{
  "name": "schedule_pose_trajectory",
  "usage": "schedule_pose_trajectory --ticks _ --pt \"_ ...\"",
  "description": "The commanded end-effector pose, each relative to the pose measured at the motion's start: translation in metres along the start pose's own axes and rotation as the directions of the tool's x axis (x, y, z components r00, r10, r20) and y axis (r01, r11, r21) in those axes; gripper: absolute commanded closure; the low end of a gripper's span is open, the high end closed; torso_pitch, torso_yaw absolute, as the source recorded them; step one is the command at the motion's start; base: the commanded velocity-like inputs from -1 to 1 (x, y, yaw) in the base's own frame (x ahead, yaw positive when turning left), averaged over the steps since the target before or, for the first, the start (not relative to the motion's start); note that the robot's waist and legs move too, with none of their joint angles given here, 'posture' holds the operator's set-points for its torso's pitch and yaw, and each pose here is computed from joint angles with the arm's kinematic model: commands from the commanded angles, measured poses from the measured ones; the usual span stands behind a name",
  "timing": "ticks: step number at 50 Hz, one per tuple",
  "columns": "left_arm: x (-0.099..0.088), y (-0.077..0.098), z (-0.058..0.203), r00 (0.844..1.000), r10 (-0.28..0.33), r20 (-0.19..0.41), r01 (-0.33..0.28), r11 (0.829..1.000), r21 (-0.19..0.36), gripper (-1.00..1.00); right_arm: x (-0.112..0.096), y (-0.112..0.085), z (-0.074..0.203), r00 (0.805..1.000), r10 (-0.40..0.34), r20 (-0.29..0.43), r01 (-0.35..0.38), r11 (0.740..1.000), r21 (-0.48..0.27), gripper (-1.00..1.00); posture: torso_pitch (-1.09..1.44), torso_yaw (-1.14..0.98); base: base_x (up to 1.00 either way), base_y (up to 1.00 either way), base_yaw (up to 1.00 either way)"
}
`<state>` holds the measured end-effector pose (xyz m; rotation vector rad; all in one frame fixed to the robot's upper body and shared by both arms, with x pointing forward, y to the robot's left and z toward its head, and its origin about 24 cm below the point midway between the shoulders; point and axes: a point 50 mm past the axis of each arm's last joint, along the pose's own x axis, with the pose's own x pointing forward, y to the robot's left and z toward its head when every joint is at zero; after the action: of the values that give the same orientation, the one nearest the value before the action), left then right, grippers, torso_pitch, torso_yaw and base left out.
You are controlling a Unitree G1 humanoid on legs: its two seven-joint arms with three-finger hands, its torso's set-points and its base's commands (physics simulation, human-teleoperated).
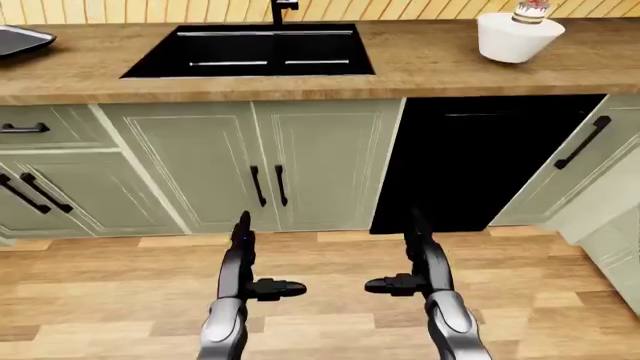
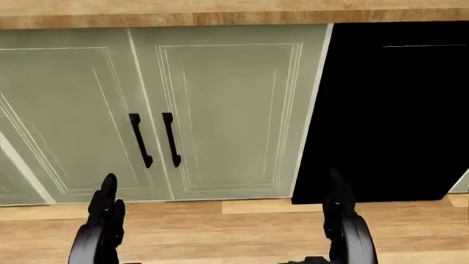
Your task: Pick up the bowl with cake and place it on the tray. Pick up the cupcake and place it on the tray.
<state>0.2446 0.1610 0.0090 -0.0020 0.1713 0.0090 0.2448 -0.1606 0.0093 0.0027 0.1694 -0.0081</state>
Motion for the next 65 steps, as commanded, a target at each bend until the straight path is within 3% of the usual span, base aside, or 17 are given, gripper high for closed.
schedule_pose_trajectory --ticks 1,4,10,13,16,23,26,34,41,65 --pt "0.005 0.003 0.039 0.978 0.017 0.208 -0.028 0.998 0.052 -1.0 0.003 0.007 0.044 0.982 0.03 0.186 -0.03 1.0 -0.006 -1.0 0.0 0.0 0.0 0.0 0.0" --pt "-0.002 0.003 0.046 0.981 -0.006 0.195 0.004 1.0 0.01 -1.0 0.001 0.012 0.049 0.979 0.045 0.197 -0.045 0.999 -0.006 -1.0 0.0 0.0 0.0 0.0 0.0" --pt "-0.007 0.001 0.055 0.98 -0.015 0.2 0.015 1.0 0.003 -1.0 0.001 0.017 0.057 0.977 0.051 0.206 -0.046 0.999 -0.029 -1.0 0.0 0.0 0.0 0.0 0.0" --pt "-0.007 0.005 0.078 0.972 0.0 0.235 -0.001 1.0 0.001 -1.0 0.01 0.018 0.074 0.97 0.057 0.235 -0.05 0.998 -0.035 -1.0 0.0 0.0 0.0 0.0 0.0" --pt "-0.012 0.01 0.112 0.961 0.006 0.277 -0.006 1.0 -0.002 -1.0 0.011 0.019 0.108 0.957 0.06 0.283 -0.054 0.998 -0.029 -1.0 0.0 0.0 0.0 0.0 0.0" --pt "-0.028 0.014 0.174 0.934 -0.003 0.358 0.002 1.0 0.003 -1.0 0.001 0.019 0.166 0.928 0.06 0.369 -0.052 0.998 -0.032 -1.0 0.0 0.0 0.0 0.0 0.0" --pt "-0.028 0.014 0.187 0.927 -0.007 0.375 0.0 1.0 0.017 -1.0 -0.006 0.02 0.181 0.914 0.059 0.401 -0.051 0.998 -0.031 -1.0 0.0 0.0 0.0 0.0 0.0" --pt "-0.024 0.014 0.185 0.927 -0.015 0.374 0.004 1.0 0.03 -1.0 -0.01 0.022 0.182 0.907 0.076 0.415 -0.073 0.997 -0.024 -1.0 0.0 0.0 0.0 -0.42 0.0" --pt "-0.023 0.017 0.181 0.927 -0.015 0.375 0.005 1.0 0.025 -1.0 -0.005 0.026 0.168 0.913 0.1 0.396 -0.097 0.995 -0.026 -1.0 0.0 0.0 0.14 -0.62 0.0" --pt "-0.018 0.029 0.185 0.918 0.013 0.396 -0.014 1.0 -0.001 -1.0 -0.001 0.029 0.17 0.916 0.101 0.389 -0.102 0.995 -0.018 -1.0 0.0 0.0 0.37 -0.54 0.0"
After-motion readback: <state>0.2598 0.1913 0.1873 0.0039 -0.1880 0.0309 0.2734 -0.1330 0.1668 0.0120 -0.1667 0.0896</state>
